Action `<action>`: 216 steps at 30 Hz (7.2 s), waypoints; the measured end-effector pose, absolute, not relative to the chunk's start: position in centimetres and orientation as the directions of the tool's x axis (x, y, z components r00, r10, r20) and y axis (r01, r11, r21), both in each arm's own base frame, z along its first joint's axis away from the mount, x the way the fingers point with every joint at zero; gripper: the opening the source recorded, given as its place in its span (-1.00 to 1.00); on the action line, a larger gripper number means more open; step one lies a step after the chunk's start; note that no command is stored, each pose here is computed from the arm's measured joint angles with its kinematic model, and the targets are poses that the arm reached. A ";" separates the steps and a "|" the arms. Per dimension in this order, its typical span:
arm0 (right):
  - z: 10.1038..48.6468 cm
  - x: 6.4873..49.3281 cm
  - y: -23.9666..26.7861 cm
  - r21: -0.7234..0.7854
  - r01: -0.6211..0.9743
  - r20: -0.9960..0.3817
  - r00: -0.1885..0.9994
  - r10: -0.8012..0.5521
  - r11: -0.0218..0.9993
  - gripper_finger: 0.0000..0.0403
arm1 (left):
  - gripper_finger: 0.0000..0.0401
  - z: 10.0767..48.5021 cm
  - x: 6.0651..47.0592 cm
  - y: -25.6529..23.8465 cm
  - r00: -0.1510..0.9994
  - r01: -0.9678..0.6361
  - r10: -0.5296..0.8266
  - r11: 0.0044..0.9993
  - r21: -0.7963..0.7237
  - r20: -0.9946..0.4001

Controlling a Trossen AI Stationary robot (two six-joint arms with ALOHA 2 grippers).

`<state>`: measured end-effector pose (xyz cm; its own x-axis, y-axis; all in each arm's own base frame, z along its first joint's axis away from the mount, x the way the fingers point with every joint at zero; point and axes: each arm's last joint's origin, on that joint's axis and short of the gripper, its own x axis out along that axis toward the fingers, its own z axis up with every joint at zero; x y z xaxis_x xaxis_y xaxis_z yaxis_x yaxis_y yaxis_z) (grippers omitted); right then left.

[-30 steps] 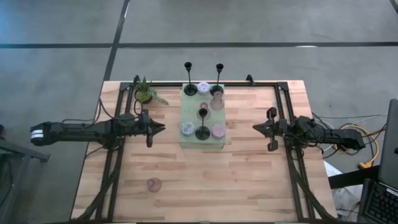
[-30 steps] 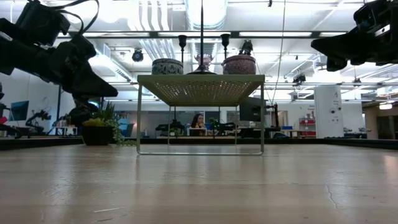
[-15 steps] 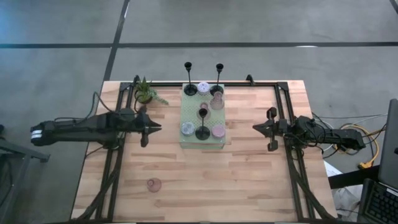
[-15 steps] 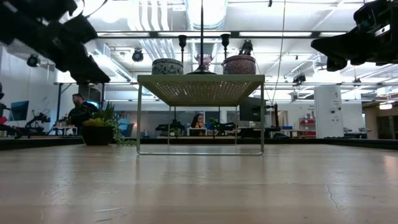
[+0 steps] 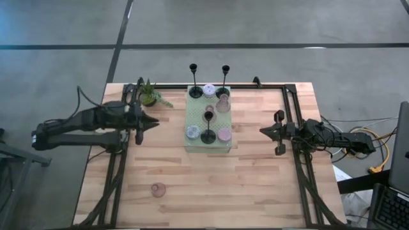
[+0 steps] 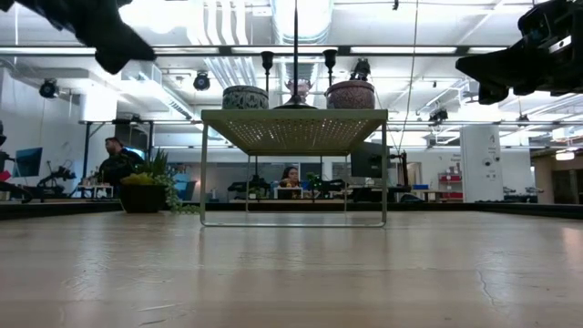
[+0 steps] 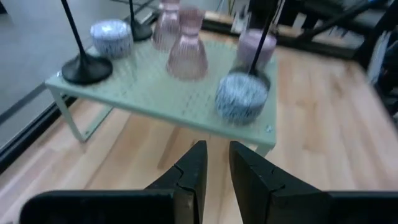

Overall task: Pick & Place candle stick holders
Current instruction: Put the glass candle holder on the shelf

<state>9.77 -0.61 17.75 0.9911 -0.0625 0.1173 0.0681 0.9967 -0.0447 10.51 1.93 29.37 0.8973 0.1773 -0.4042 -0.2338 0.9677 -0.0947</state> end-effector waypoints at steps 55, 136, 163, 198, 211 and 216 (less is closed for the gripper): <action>17.8 9.8 -0.6 -0.045 0.068 0.117 0.991 -0.063 0.997 -0.96 | -0.83 25.1 14.0 -4.1 0.755 0.061 -0.192 0.973 -0.224 -0.627; 17.8 9.8 -0.6 -0.045 0.068 0.117 0.991 -0.063 0.997 -0.96 | 0.21 13.3 12.7 -11.8 0.699 0.535 -0.615 0.789 -0.302 -0.366; 17.8 9.8 -0.6 -0.045 0.069 0.117 0.991 -0.063 0.997 -0.96 | -0.20 13.7 14.0 -13.0 0.721 0.567 -0.639 0.767 -0.302 -0.270; 17.8 9.8 -0.6 -0.045 0.068 0.117 0.991 -0.063 0.997 -0.96 | -0.20 35.7 20.9 -0.3 0.880 -0.471 0.459 0.875 -0.107 -0.124; 17.8 9.8 -0.6 -0.045 0.069 0.117 0.991 -0.063 0.997 -0.96 | -0.20 33.2 25.2 4.8 0.792 -0.596 0.588 0.803 -0.003 -0.163; 17.8 9.8 -0.6 -0.045 0.068 0.117 0.991 -0.063 0.997 -0.96 | -0.20 31.9 26.5 6.4 0.760 -0.632 0.620 0.775 0.000 -0.197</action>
